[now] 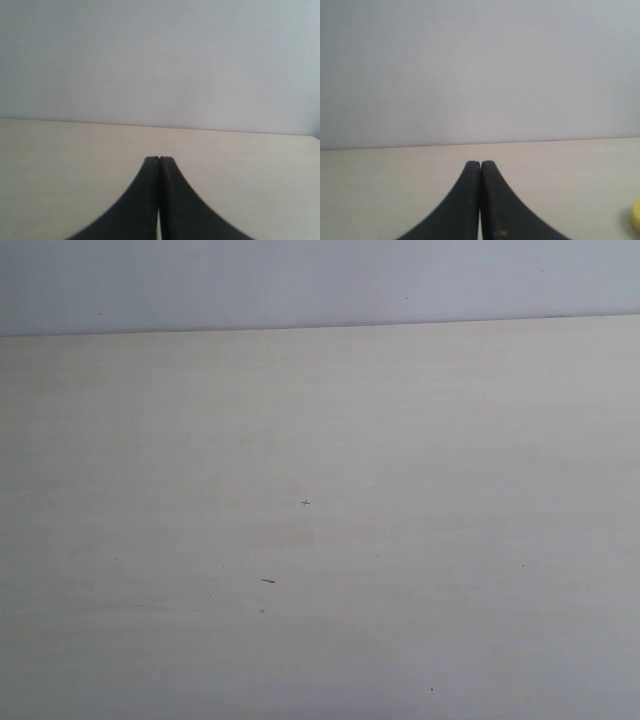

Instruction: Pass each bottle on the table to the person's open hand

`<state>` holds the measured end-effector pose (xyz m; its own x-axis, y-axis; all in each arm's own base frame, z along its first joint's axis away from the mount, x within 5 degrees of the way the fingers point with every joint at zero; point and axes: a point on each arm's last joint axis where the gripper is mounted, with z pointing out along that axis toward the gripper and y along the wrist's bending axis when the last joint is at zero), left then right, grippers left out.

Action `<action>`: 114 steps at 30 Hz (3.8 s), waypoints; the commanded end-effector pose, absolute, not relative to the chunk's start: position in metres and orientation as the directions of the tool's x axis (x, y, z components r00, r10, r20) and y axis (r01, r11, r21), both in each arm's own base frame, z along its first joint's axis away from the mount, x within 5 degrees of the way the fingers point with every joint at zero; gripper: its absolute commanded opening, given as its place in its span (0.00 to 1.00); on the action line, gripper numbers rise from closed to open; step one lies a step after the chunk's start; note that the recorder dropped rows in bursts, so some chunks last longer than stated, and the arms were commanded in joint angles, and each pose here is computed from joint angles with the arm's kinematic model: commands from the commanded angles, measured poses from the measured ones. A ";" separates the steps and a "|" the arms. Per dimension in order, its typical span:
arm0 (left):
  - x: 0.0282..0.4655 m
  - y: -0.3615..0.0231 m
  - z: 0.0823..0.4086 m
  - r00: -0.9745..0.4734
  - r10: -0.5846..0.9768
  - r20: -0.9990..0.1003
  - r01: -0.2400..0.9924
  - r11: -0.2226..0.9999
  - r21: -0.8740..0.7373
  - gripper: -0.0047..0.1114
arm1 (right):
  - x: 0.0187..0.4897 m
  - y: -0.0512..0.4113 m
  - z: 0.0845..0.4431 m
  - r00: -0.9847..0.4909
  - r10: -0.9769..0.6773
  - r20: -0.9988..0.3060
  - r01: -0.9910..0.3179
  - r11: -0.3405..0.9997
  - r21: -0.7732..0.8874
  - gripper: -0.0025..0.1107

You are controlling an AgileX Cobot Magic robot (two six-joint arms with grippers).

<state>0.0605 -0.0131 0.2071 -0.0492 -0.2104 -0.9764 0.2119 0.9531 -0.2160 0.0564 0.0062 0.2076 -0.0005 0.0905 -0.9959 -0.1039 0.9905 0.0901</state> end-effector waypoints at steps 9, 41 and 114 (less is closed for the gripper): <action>0.060 -0.013 0.208 -0.039 -0.225 -0.974 0.215 0.950 -0.228 0.04 | 0.056 0.004 0.208 0.024 0.083 -0.996 -0.075 0.994 0.081 0.02; 0.060 -0.013 0.208 -0.039 -0.225 -0.974 0.215 0.950 -0.228 0.04 | 0.056 0.004 0.206 -0.003 0.110 -0.994 -0.064 0.992 0.110 0.02; 0.056 0.008 0.206 0.040 -0.217 -0.975 -0.127 0.967 -0.220 0.04 | 0.056 0.004 0.206 -0.003 0.116 -0.993 -0.065 0.991 0.116 0.02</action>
<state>0.0566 0.0075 0.2057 0.0307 -0.2140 -0.9764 -0.1266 0.9681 -0.2162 0.0566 0.0039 0.2068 -0.0076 0.1135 -0.9935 -0.0690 0.9911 0.1137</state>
